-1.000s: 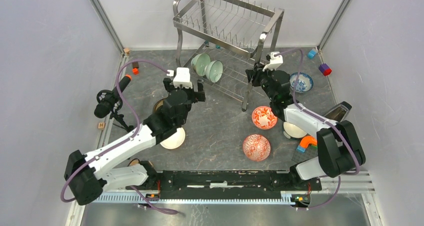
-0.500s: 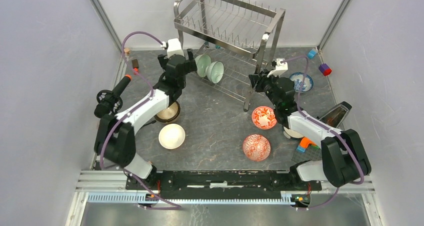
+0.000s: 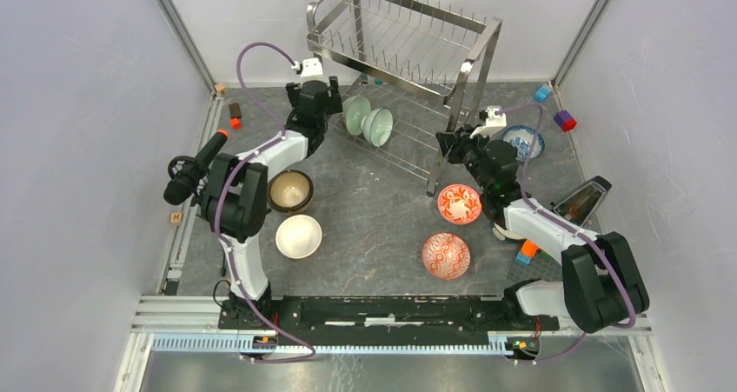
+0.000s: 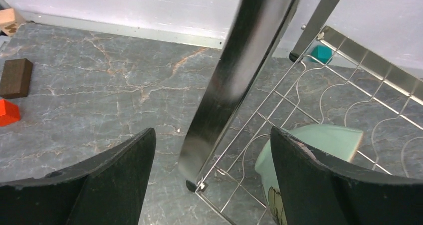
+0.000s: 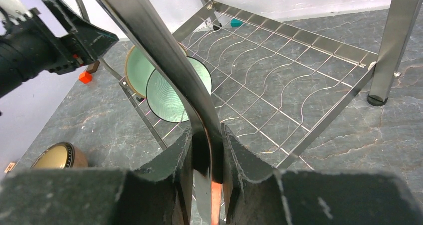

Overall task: Unload the bowls from the dish rack
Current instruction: Adjust the dish rack at the center of the board.

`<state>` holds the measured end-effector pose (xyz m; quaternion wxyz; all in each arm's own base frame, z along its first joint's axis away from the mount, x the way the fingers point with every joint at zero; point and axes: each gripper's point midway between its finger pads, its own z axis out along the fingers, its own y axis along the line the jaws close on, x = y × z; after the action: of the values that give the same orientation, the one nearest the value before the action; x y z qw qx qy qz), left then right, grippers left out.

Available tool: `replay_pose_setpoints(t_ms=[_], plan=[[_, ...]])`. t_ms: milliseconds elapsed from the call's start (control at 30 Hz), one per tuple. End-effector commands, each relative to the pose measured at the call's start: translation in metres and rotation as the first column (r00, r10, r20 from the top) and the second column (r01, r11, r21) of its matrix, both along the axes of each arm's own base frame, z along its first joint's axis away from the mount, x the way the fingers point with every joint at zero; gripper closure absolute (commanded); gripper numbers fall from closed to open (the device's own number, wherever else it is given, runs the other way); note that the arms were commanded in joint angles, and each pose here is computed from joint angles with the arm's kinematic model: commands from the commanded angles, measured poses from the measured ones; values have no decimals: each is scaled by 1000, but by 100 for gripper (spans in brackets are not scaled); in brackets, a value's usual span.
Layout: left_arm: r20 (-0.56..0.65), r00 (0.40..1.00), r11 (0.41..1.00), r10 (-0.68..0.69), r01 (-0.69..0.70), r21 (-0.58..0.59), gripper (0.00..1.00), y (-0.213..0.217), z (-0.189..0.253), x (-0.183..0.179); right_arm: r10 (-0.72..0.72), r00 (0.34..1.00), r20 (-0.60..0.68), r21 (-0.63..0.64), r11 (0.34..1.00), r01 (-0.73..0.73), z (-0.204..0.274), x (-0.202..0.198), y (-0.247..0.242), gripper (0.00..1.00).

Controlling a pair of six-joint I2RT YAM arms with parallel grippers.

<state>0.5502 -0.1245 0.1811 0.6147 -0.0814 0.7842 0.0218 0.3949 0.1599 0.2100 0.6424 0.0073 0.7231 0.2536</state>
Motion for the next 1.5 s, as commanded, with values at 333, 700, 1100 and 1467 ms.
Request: replay_pose_setpoints(t_ms=[333, 700, 1100, 1467], plan=[[120, 989, 996, -89, 92, -16, 76, -8, 12, 21, -40, 997, -66, 26, 999, 42, -21, -7, -11, 76], [180, 982, 996, -65, 76, -55, 98, 9, 44, -27, -24, 999, -23, -65, 998, 22, -9, 3, -10, 77], [160, 987, 971, -27, 63, -229, 98, 18, 31, -103, 8, 1000, -28, -98, 995, -11, -2, 11, -3, 76], [116, 986, 963, -120, 144, -230, 95, -12, 25, -139, -54, 991, -126, -175, 984, 31, -19, 40, -13, 72]])
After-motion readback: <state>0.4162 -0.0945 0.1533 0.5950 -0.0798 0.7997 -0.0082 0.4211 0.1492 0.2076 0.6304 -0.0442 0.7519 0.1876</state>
